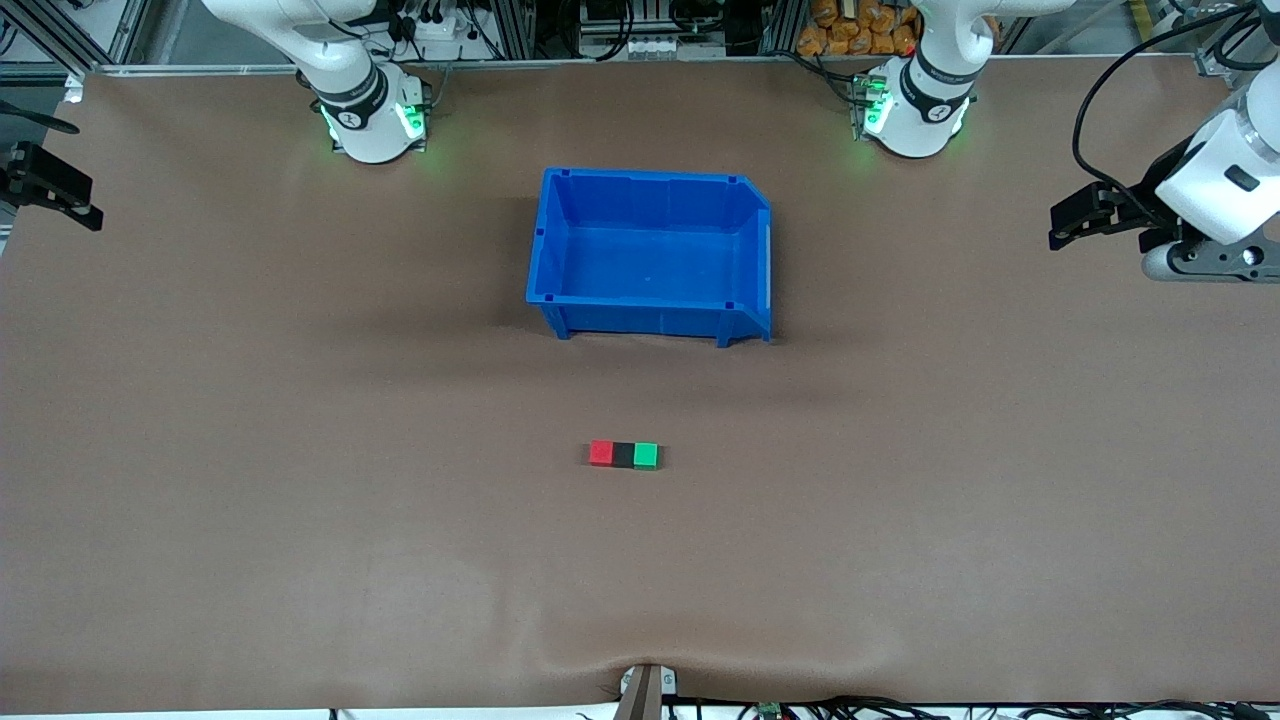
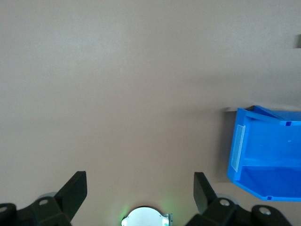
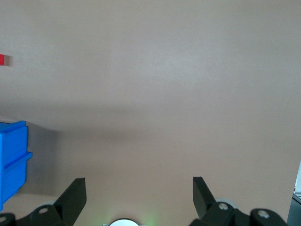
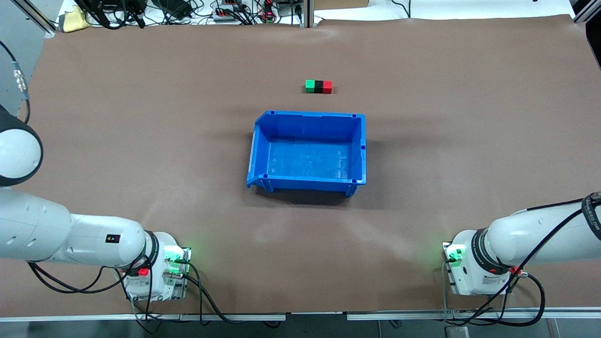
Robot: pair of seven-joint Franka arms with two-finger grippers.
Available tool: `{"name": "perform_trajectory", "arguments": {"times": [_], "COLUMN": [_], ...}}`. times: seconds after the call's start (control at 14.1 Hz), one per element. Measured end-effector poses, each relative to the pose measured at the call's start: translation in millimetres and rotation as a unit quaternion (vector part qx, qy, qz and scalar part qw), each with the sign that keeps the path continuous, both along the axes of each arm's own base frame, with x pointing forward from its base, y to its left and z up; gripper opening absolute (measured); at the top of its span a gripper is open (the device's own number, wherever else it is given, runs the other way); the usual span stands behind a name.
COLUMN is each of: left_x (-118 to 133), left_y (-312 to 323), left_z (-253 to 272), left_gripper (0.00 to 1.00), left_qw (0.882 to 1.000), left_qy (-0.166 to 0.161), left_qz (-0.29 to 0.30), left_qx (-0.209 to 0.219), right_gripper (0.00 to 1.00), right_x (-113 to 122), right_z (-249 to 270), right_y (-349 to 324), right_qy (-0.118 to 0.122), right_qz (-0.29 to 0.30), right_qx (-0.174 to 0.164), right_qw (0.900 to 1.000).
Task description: Attach green and red cubes to black cube
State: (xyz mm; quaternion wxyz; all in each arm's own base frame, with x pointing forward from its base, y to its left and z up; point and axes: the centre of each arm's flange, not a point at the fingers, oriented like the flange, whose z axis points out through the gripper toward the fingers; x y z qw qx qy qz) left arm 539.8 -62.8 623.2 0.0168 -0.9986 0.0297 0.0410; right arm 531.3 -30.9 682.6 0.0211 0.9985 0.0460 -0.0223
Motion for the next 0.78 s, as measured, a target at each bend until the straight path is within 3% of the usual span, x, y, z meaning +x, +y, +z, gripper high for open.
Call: {"name": "perform_trajectory", "arguments": {"times": [0.78], "left_x": [1.8], "left_y": [3.4], "left_z": [2.0], "left_gripper": [1.0], "left_qw": [1.0], "left_qy": [-0.008], "left_qz": [-0.008], "left_qx": [0.011], "right_gripper": [1.0], "right_x": [-1.0], "right_z": [-1.2], "right_y": [10.5], "right_qy": [0.007], "right_qz": [0.009], "right_qx": [0.0], "right_qw": [1.0]}}
